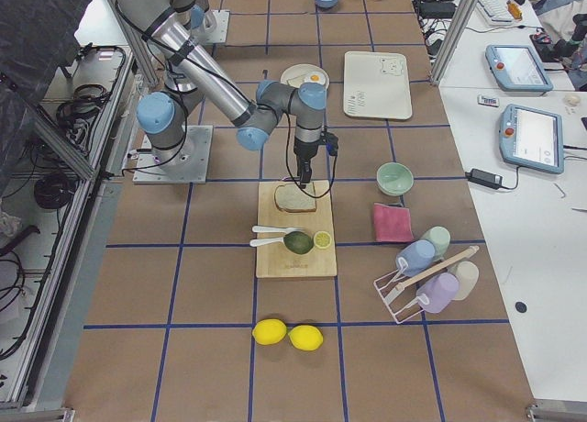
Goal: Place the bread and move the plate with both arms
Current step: 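Lower the right gripper and grasp the bread slice's edge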
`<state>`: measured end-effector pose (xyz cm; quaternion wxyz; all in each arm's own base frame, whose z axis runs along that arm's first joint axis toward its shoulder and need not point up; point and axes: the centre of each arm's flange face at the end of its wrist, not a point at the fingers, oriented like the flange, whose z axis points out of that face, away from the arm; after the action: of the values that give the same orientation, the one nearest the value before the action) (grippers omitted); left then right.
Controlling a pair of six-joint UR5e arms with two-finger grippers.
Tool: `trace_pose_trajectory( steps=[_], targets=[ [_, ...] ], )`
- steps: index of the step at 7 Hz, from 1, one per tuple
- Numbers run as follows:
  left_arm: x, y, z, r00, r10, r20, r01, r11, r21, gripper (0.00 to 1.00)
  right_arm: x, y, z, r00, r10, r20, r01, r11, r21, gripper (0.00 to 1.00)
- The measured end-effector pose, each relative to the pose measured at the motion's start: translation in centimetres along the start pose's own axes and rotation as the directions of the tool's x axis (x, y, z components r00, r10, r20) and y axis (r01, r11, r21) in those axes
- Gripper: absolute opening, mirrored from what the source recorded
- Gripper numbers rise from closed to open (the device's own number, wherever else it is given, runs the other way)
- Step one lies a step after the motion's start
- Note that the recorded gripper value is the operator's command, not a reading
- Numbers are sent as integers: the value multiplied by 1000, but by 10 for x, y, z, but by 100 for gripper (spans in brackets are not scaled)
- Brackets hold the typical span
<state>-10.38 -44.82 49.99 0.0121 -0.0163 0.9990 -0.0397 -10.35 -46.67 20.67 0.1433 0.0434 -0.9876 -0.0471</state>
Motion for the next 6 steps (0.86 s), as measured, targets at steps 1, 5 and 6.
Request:
trace_pose_trajectory(
  steps=[1,5,6],
  targets=[
    [0,0,0,1000,0,1,0,1000,0,100,-1,1,4,1000,-2,3,2,1000,-10,56],
    [0,0,0,1000,0,0,0,1000,-1,100,8,5,24,1000,5,18,-4,999,-52,4],
    [0,0,0,1000,0,0,0,1000,-1,100,9,5,25,1000,-10,24,11,998,-55,0]
  ],
)
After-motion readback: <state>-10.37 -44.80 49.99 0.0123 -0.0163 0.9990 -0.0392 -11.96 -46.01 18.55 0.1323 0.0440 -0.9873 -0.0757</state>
